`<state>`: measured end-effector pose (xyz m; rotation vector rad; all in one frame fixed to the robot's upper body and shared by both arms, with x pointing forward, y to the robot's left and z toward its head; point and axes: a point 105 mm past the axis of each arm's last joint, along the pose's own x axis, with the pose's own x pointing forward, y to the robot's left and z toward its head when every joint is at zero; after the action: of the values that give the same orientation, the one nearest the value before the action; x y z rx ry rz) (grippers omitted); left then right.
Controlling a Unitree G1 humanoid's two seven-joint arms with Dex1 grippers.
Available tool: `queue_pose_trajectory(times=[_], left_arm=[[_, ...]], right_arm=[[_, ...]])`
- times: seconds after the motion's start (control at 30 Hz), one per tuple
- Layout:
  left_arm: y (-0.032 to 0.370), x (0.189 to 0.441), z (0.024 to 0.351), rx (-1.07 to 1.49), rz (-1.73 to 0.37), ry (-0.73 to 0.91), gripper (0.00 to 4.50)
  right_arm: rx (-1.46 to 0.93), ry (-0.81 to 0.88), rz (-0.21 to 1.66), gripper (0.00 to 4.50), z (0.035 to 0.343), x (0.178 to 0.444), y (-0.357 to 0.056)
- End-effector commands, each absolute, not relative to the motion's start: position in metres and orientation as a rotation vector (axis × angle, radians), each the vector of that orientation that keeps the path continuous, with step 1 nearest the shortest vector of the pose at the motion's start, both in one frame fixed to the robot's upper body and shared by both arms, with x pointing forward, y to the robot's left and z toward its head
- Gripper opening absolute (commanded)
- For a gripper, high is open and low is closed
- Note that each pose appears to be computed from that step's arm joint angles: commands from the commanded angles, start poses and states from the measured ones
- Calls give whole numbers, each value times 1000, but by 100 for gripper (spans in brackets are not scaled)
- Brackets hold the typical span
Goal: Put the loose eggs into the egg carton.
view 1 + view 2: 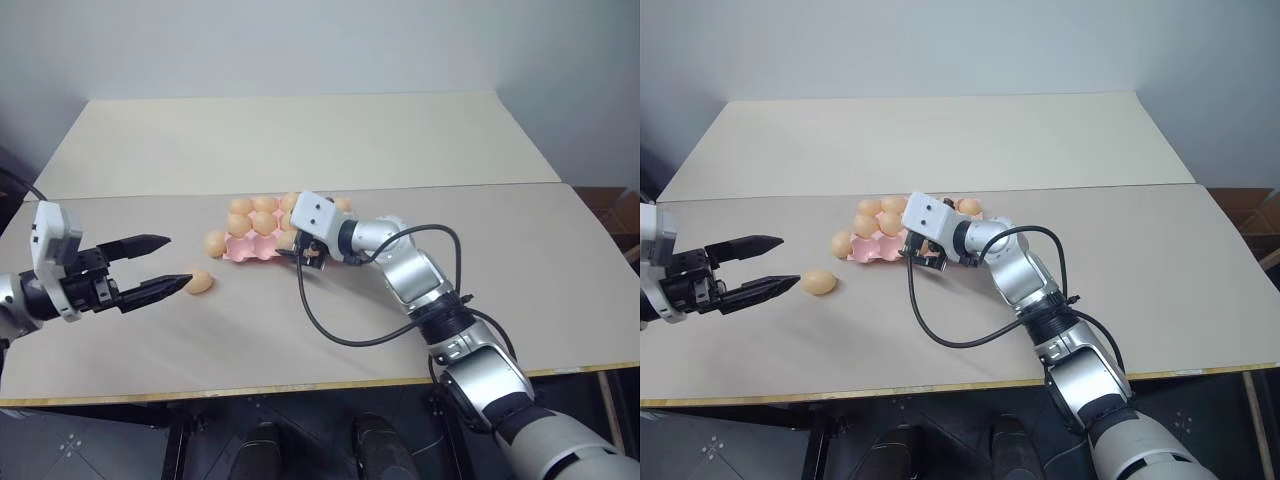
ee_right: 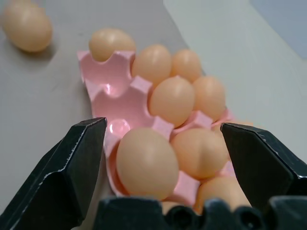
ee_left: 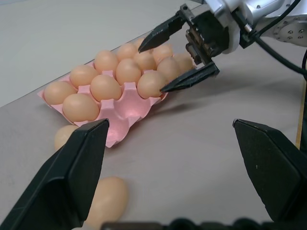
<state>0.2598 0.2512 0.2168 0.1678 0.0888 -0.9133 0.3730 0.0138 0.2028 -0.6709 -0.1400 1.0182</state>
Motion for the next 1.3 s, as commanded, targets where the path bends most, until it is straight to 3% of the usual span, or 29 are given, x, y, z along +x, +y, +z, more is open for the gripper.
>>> queue_pose_trajectory(times=[0.03, 0.27, 0.53, 0.8, 1.03, 1.3], left_arm=[[249, 259, 228, 206, -926, 53, 450], [263, 264, 224, 246, -903, 78, 450], [269, 253, 217, 240, -888, 118, 450], [274, 251, 219, 274, -866, 142, 450], [270, 248, 193, 349, -841, 201, 450], [262, 276, 163, 340, -660, 168, 450]], right_arm=[[-614, -249, 1012, 448, 245, 359, -5], [-559, -260, 990, 448, 260, 333, -94], [-534, -67, 1046, 448, 232, 278, -174], [-515, -20, 1045, 448, 220, 273, -177], [-501, 52, 1156, 448, 210, 262, -175], [-508, 45, 1164, 448, 210, 262, -171]])
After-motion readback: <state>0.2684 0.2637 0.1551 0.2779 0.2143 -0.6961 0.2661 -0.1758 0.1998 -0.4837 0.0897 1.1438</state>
